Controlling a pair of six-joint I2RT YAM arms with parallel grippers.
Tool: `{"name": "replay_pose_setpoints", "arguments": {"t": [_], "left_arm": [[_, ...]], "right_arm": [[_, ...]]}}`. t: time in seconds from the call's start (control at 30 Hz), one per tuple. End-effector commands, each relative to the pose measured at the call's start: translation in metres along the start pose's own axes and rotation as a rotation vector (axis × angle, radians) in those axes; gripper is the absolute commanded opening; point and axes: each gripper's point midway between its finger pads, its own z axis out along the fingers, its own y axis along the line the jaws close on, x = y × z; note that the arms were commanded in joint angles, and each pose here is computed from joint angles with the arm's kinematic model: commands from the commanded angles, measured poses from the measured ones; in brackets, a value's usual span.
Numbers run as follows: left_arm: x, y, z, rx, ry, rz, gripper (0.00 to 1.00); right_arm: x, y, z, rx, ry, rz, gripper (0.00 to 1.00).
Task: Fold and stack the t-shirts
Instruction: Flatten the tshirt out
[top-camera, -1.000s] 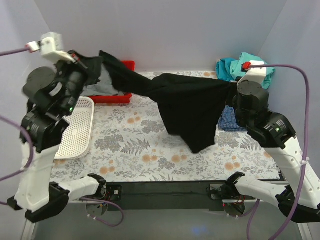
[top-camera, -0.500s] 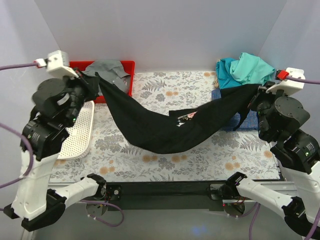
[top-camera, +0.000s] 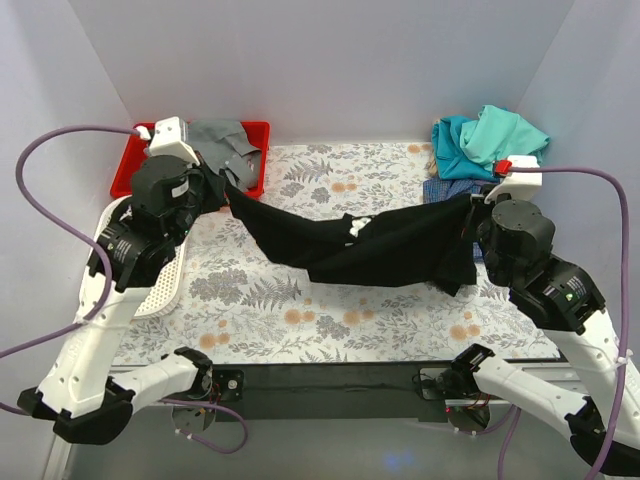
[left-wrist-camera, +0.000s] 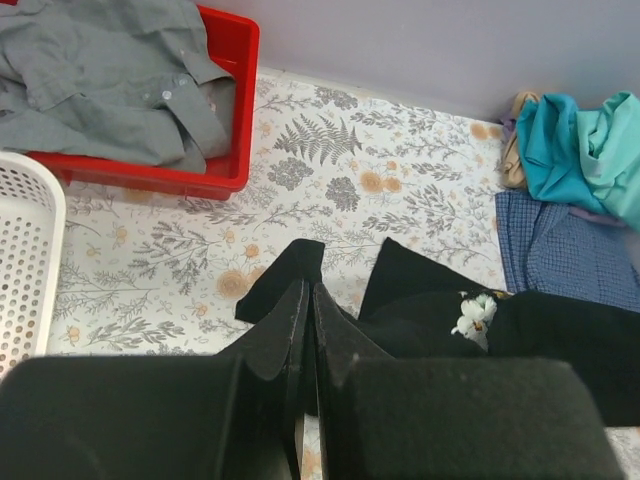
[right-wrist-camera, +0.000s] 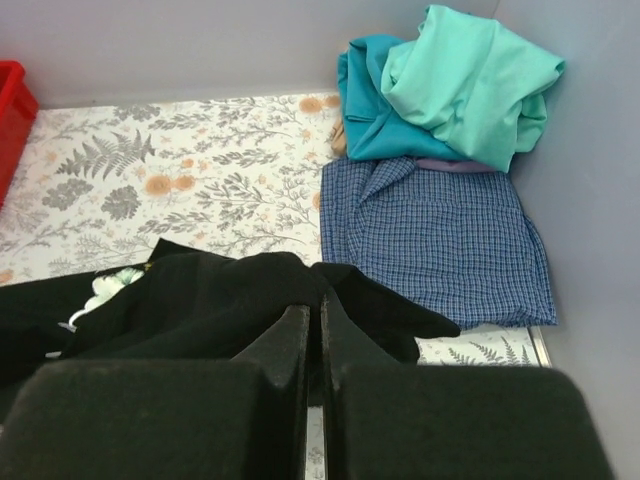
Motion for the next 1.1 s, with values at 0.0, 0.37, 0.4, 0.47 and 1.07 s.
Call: {"name": "replay_pose_setpoints", "arguments": {"t": [0.0, 0.37, 0.4, 0.47, 1.07], "left_arm": [[-0.007, -0.007, 0.014, 0.008, -0.028, 0.013, 0.0], [-0.085, -0.051, 0.152, 0.132, -0.032, 0.031, 0.0], [-0.123, -0.059, 0.144, 0.166, -0.111, 0.012, 0.0], [-0.138, -0.051, 0.159, 0.193, -0.12, -0.023, 0.0], [-0.075, 0.018, 0.091, 0.126, -0.074, -0.115, 0.0]], "right_arm": [[-0.009, -0.013, -0.002, 0.073, -0.051, 0.067, 0.01], [-0.123, 0.004, 0.037, 0.22, -0.236, -0.158, 0.01], [-0.14, 0.0, 0.034, 0.249, -0.259, -0.205, 0.01], [-0.159, -0.002, 0.04, 0.316, -0.291, -0.212, 0.01], [-0.017, 0.084, 0.025, -0.331, -0.058, -0.061, 0.01]]}}
